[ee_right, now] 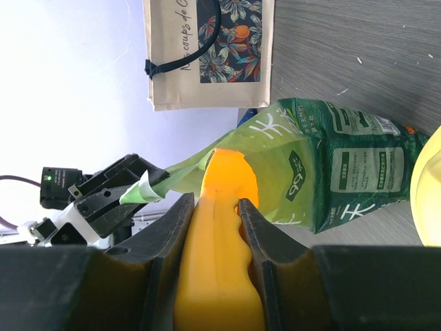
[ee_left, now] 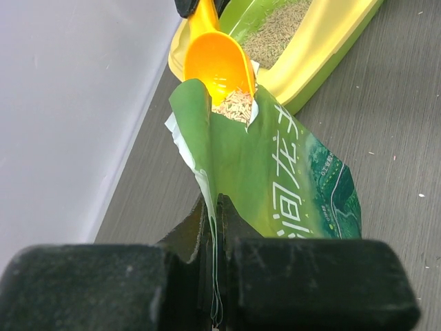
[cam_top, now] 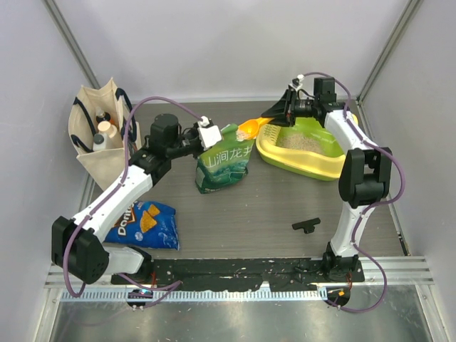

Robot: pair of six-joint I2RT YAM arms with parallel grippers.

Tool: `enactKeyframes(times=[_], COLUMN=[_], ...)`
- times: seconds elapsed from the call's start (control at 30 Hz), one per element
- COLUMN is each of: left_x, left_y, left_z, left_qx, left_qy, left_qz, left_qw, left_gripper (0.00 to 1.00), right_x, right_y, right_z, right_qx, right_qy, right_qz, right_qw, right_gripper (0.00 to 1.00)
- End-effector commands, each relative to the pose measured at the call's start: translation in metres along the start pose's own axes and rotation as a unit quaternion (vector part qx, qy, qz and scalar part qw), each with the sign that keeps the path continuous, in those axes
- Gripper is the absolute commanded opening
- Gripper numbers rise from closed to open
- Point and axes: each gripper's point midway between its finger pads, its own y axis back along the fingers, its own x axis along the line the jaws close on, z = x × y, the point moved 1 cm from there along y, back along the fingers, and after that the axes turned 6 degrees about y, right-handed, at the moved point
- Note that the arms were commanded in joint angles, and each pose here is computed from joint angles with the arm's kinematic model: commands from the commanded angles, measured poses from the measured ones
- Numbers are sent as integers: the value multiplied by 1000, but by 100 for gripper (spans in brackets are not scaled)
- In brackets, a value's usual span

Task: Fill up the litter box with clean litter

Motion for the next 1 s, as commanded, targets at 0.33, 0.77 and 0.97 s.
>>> enactKeyframes(times=[0.33,0.77,0.97], left_x=[34,38,38], left_y=[27,26,27], left_z=[71,67,67], left_qx=[-110,-103,-103], left_qy=[-95,-101,-100], left_qz=[86,95,99], left_qw=[986,985,985], left_gripper=[0,0,0], right_x=[-12,-22,-20], right_y=[13,32,35], right_z=[12,26,31], right_qx=[-19,-40,-43], right_qy=[-22,-13,-11], right_qz=[40,51,54], right_qw=[999,998,998], right_gripper=[1,1,1])
